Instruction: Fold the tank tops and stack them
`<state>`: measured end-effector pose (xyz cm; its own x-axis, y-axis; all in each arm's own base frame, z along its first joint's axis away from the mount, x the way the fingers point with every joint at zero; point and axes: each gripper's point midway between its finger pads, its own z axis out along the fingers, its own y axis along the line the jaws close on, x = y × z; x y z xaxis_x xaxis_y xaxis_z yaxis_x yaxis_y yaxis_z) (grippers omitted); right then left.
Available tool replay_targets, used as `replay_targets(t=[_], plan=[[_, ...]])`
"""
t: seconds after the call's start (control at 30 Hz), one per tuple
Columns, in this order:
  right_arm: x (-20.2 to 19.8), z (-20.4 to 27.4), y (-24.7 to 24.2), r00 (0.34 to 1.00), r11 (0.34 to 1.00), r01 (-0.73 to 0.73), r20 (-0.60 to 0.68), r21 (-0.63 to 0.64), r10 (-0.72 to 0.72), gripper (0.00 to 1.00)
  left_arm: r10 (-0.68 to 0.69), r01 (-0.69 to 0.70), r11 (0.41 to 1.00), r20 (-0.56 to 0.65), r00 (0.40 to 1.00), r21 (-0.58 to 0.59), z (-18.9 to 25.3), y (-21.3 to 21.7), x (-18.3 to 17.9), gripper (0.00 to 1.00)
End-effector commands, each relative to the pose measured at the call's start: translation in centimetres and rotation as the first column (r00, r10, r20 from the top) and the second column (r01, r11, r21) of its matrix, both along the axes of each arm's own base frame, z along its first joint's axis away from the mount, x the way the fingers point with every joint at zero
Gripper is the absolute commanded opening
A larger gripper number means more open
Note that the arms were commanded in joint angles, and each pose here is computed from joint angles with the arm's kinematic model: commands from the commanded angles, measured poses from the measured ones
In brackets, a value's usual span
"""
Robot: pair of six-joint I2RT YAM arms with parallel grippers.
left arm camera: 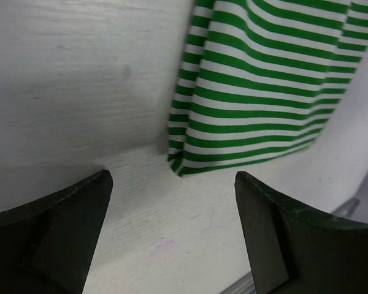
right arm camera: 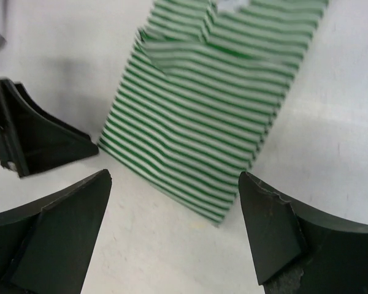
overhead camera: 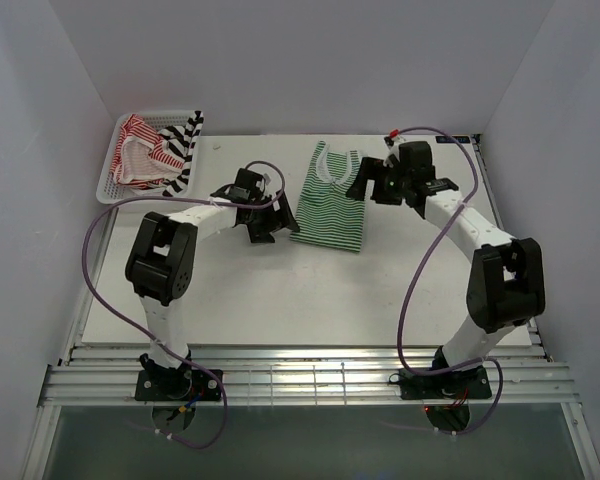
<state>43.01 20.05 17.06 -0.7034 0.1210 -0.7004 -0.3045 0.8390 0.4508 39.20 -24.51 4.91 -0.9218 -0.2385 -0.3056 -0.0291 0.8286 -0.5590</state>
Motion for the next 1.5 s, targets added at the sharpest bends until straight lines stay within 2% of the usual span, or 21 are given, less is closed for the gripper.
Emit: replay_targets(t=[0.0, 0.07, 0.2, 0.3, 0.4, 0.63, 0.73, 0.8, 0.83, 1.1, 1.33, 1.37, 1.47], plan=[[-4.4, -5.0, -1.2, 0.988, 1.000, -0.001, -0.156, -0.006, 0.000, 0.90, -0.060, 0.062, 0.996, 0.036, 0.998, -0.059, 1.5, -1.9, 0.6, 0.93], [-6.2, -6.7, -1.6, 0.979, 1.000, -0.007, -0.206, -0.009, 0.005, 0.90, -0.060, 0.061, 0.997, 0.026, 0.998, -0.054, 0.8, -1.9, 0.5, 0.87], [-7.7, -7.7, -2.2, 0.972, 1.000, 0.000, -0.237, -0.012, -0.003, 0.90, -0.067, 0.067, 0.997, -0.016, 0.998, -0.047, -0.8, -2.3, -0.4, 0.67], [-8.5, -8.5, -2.4, 0.967, 1.000, 0.002, -0.254, -0.010, -0.004, 0.90, -0.077, 0.076, 0.996, -0.041, 0.996, -0.042, -1.8, -2.5, -1.2, 0.56], [-9.3, -9.1, -2.0, 0.964, 1.000, -0.008, -0.266, 0.021, 0.013, 0.90, -0.080, 0.078, 0.997, -0.057, 0.995, -0.027, -2.6, -2.5, -1.8, 0.52], [-10.2, -10.6, -1.4, 0.952, 0.997, -0.001, -0.305, 0.074, 0.023, 0.90, -0.043, 0.043, 0.999, -0.081, 0.996, 0.004, -4.0, -2.2, -1.5, 0.31], [-10.6, -11.4, -1.5, 0.947, 0.997, 0.003, -0.320, 0.076, 0.022, 0.91, -0.047, 0.048, 0.999, -0.087, 0.995, 0.004, -4.3, -2.3, -1.4, 0.17], [-10.6, -11.9, -1.4, 0.945, 0.997, 0.011, -0.328, 0.077, 0.015, 0.91, -0.051, 0.051, 0.999, -0.093, 0.994, -0.003, -4.4, -2.4, -1.5, 0.03], [-10.4, -11.9, -1.4, 0.946, 0.997, 0.016, -0.325, 0.077, 0.010, 0.91, -0.051, 0.051, 0.999, -0.096, 0.994, -0.001, -4.5, -2.4, -1.5, 0.00], [-9.3, -13.6, -0.7, 0.935, 0.993, 0.052, -0.354, 0.106, -0.011, 1.00, -0.049, 0.047, 0.998, -0.070, 0.996, -0.032, -3.6, -2.5, -2.1, 0.00], [-9.6, -15.1, -0.7, 0.915, 0.995, 0.060, -0.403, 0.085, -0.020, 0.73, -0.034, 0.031, 0.999, -0.067, 0.997, -0.045, -3.0, -2.5, -2.2, 0.00], [-9.6, -15.2, -0.9, 0.914, 0.995, 0.064, -0.404, 0.079, -0.027, 0.64, -0.031, 0.028, 0.999, -0.069, 0.997, -0.044, -3.1, -2.5, -2.2, 0.00], [-10.0, -15.9, -1.3, 0.905, 0.995, 0.082, -0.422, 0.051, -0.052, 0.50, -0.024, 0.020, 0.999, -0.072, 0.997, -0.047, -3.1, -2.5, -2.4, 0.00]])
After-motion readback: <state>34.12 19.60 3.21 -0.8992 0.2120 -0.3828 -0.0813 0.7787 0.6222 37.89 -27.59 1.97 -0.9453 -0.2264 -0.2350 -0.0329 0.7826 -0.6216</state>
